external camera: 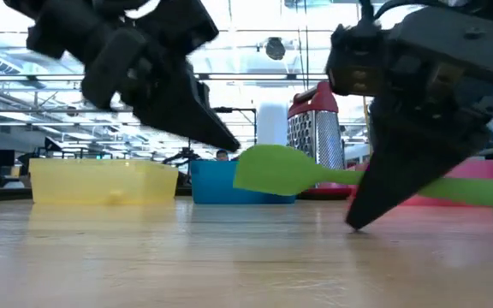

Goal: Pick & Place Kitchen Items
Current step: Put the green spatula into the pink bin

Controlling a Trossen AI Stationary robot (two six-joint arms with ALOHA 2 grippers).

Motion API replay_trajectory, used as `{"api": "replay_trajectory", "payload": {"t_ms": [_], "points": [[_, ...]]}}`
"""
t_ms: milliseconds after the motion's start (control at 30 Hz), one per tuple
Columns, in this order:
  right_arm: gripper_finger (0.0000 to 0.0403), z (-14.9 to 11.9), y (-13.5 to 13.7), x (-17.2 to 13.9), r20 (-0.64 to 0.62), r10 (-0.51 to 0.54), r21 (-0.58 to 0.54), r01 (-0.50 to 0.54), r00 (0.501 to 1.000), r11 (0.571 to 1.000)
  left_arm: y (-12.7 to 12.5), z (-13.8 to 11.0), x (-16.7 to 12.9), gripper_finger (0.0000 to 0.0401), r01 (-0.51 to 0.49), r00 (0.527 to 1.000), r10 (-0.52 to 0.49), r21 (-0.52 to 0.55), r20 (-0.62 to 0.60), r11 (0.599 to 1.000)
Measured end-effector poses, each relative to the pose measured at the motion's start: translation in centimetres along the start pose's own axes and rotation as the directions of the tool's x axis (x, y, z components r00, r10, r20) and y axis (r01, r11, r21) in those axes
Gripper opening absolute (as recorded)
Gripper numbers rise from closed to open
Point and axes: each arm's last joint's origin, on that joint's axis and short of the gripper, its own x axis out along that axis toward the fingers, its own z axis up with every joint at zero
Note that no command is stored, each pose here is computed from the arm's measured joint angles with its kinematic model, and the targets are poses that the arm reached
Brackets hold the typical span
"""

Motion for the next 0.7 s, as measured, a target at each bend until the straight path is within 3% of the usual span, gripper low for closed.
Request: {"api": "replay_trajectory", "payload": {"t_ms": [300,533,700], "points": [[0.0002,3.2,-1.9,-4.5,0.135,-0.132,0.017,0.131,0.982,0.991,1.0,1.2,-4.5,0.0088,-0.006,0.995,0.004,-0.023,-0.100,1.000],[0.0002,6.0,-5.0,-10.7,0.343,-0.336,0.114,0.316,0.877,0.942,0.9,1.2,-5.4,0.0088,-0.010,0.992,-0.004,-0.102,-0.129,0.995],[0.0002,6.9,-8.3,-13.5,0.307,-0.457,0.186,0.418,0.835,0.889,0.3,1.1,-5.4,0.0088,-0.001,0.992,-0.017,-0.136,-0.128,0.991]]}}
